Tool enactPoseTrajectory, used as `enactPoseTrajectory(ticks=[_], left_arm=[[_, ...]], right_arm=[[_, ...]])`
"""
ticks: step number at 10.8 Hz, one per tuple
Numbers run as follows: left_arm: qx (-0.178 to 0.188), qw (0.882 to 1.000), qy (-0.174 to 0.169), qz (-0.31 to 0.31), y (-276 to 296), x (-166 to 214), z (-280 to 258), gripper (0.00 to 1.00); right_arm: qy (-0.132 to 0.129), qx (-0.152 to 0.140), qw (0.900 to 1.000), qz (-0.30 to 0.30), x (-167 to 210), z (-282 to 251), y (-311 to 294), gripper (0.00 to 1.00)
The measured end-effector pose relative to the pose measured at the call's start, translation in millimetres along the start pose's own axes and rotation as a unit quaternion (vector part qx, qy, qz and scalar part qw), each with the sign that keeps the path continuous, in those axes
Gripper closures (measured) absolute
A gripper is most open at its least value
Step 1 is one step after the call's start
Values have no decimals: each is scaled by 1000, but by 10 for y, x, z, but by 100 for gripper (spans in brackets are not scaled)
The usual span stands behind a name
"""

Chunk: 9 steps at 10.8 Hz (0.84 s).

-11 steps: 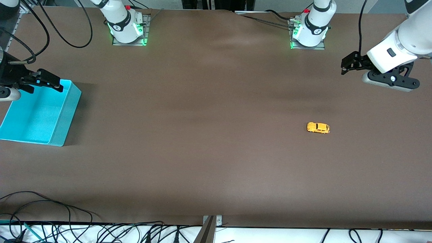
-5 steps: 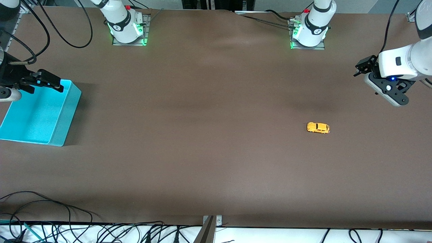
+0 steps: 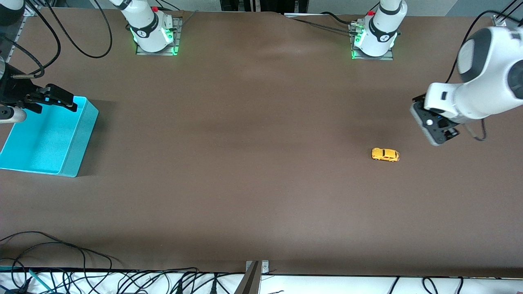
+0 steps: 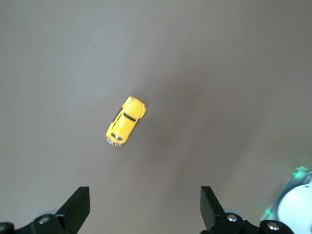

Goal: Wind up and store yellow beetle car
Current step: 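Move the left gripper over the yellow beetle car, then press the left gripper down onto the roof of the car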

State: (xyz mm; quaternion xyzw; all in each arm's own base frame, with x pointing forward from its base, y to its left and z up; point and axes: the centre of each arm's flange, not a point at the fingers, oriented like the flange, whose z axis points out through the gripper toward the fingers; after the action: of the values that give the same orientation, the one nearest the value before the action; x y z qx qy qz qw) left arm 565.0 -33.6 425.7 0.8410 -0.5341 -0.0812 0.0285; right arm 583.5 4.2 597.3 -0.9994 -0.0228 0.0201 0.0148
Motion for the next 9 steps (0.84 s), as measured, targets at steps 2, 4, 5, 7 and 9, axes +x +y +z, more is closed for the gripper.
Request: enactPoseTrajectory(ticks=[2, 4, 5, 7, 9], left_arm=[[22, 997, 1, 67, 14, 75, 502, 0], [38, 990, 0, 137, 0, 101, 1001, 0], [43, 985, 5, 169, -39, 133, 1203, 0], [50, 975, 14, 216, -159, 171, 1556, 0], [52, 969, 21, 241, -249, 164, 1821, 0]], right_arm=[[0, 0, 1000, 0, 0, 3, 1, 0], [-1, 0, 1000, 0, 0, 5, 1, 0], [-1, 0, 1000, 0, 1, 7, 1, 0], [-1, 0, 1000, 0, 1, 8, 0, 0], [-1, 0, 1000, 0, 1, 9, 1, 0]])
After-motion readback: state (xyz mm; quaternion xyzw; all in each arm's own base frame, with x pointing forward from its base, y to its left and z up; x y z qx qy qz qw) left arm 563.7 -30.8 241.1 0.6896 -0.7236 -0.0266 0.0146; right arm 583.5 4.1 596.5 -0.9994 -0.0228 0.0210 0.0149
